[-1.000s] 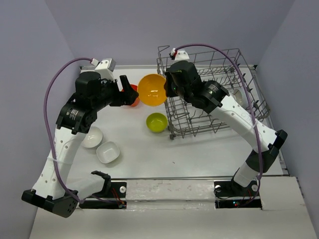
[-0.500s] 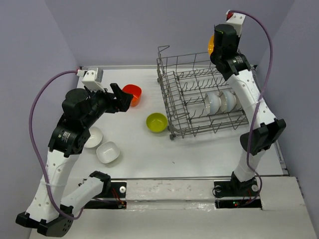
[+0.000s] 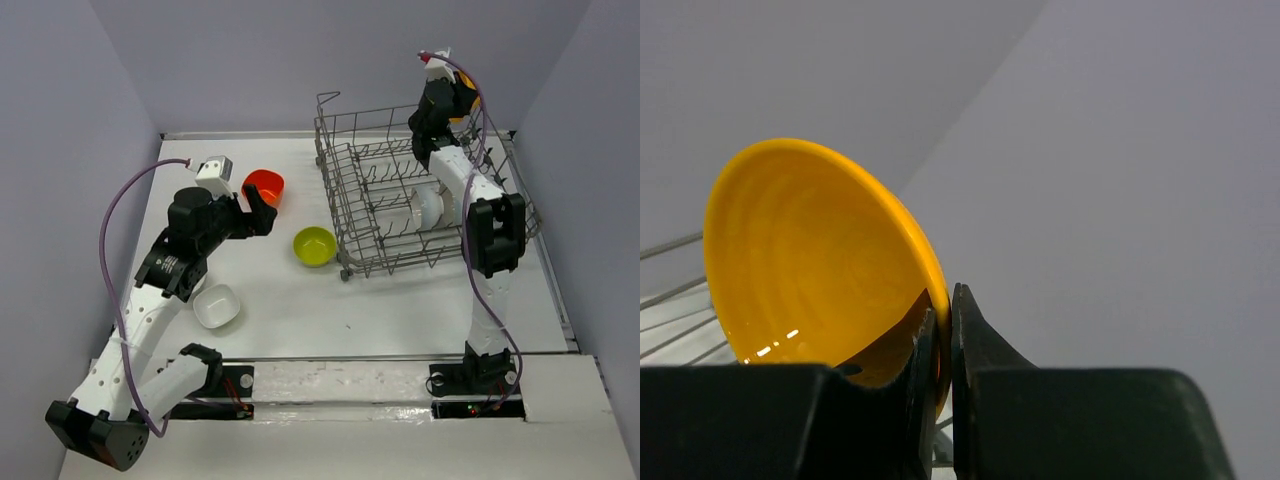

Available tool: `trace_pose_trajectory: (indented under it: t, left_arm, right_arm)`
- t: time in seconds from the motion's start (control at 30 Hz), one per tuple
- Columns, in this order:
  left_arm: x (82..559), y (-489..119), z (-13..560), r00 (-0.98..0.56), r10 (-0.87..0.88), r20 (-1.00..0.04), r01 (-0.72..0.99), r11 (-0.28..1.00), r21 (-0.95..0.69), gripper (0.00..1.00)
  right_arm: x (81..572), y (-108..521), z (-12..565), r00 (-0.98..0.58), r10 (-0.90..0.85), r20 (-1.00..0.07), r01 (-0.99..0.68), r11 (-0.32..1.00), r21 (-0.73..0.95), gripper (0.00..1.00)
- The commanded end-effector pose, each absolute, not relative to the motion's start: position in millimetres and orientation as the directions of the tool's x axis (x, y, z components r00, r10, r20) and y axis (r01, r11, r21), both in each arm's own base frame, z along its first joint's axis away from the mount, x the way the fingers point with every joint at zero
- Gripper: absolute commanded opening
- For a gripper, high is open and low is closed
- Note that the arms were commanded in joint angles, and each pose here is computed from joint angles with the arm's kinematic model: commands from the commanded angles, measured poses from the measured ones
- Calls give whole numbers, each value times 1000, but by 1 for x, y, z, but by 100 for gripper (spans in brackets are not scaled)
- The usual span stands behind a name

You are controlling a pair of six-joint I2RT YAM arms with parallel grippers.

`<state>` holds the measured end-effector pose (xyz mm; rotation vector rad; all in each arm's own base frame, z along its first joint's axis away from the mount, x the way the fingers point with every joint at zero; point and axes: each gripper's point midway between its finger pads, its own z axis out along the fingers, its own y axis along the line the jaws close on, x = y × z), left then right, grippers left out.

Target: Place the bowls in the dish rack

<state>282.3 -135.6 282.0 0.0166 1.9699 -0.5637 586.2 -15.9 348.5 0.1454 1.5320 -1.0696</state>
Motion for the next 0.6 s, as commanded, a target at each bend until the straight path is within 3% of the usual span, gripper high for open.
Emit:
trace_pose_trajectory:
  t: [0.0, 0.2, 0.57]
  left_arm:
    - [286, -129, 304, -355, -284, -891, 260, 885, -386, 96]
    - [291, -135, 282, -395, -282, -874, 255, 881, -399, 96]
    - [302, -145, 254, -443, -271, -854, 258, 874, -411, 96]
  right_arm:
    - [577, -60, 377, -161, -442, -883, 772, 501, -392, 1]
    - [578, -77, 354, -195, -480, -855, 781, 451, -432, 1]
    - [579, -72, 346, -246, -498, -832, 705, 497, -506, 1]
